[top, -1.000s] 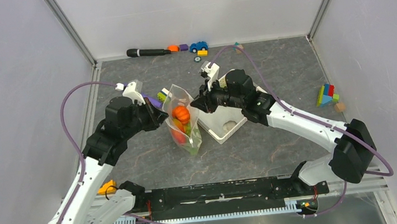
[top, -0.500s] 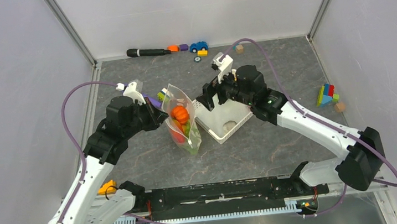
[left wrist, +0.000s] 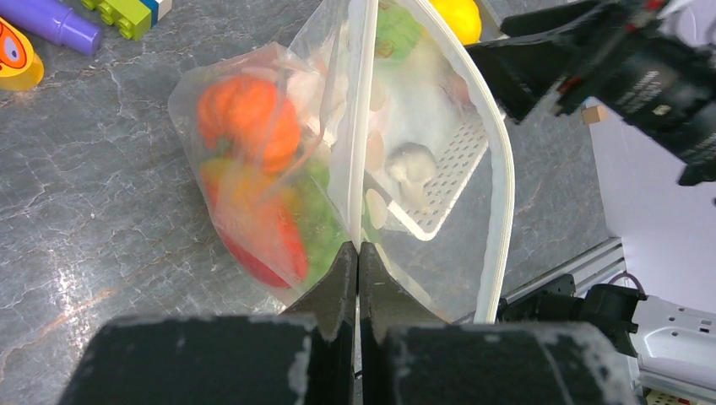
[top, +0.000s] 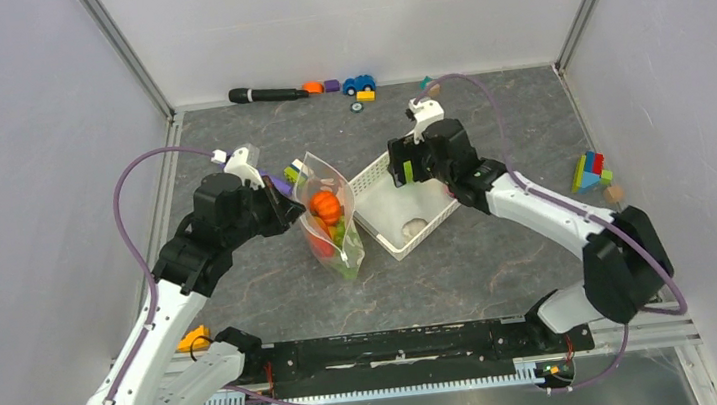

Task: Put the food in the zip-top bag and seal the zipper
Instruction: Pick up the fake vegetable from the bin.

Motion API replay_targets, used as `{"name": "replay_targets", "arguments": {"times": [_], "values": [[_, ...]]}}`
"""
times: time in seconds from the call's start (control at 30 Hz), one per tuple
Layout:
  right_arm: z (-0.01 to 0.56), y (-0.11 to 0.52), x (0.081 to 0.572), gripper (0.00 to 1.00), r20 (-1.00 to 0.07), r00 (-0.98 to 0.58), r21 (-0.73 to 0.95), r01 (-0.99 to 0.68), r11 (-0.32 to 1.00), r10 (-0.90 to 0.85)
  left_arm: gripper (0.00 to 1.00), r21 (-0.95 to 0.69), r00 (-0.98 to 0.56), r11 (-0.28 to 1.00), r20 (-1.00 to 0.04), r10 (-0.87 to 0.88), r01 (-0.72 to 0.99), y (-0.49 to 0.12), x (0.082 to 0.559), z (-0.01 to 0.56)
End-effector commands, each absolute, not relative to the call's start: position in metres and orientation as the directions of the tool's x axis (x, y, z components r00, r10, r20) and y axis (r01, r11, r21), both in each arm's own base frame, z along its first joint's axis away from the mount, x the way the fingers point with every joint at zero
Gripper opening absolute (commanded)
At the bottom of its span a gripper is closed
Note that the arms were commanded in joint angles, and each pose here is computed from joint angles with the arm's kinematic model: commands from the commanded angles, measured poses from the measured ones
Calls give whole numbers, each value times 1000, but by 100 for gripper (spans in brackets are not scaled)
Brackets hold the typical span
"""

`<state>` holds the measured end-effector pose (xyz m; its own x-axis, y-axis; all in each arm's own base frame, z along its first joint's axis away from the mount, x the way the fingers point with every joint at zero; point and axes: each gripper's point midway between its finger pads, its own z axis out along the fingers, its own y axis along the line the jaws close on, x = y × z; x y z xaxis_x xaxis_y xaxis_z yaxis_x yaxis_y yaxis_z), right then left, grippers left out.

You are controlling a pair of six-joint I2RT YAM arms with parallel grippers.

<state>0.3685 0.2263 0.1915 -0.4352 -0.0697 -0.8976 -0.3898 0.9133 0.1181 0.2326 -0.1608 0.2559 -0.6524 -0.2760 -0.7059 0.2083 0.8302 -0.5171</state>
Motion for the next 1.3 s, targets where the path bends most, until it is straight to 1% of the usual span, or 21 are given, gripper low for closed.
{"name": "replay_targets", "arguments": {"times": [0.0, 0.2, 0.5, 0.77, 1.0, 1.13, 1.27], "values": [[168, 226, 386, 98, -878, -477, 138, -300, 944, -24, 2, -522, -630, 813, -729, -269, 257, -166, 235, 265], [135, 227, 401, 98, -846, -533, 130, -228, 965, -12, 2, -526, -636, 808, -725, -263, 265, -167, 235, 264], [108, 235, 424, 98, -846, -534, 127, -189, 974, 7, 2, -528, -637, 806, -724, -264, 266, -168, 235, 264], [90, 230, 445, 98, -865, -501, 88, -120, 989, 17, 2, -530, -637, 803, -724, -263, 272, -168, 234, 265], [81, 231, 454, 97, -880, -472, 106, -95, 990, 50, 2, -532, -642, 801, -721, -259, 275, -169, 234, 264], [79, 229, 458, 94, -899, -432, 121, -74, 990, 77, 2, -532, -644, 800, -721, -257, 276, -169, 234, 264], [74, 228, 459, 90, -897, -435, 119, -64, 991, 80, 2, -534, -644, 800, -720, -259, 275, -169, 233, 265]]}}
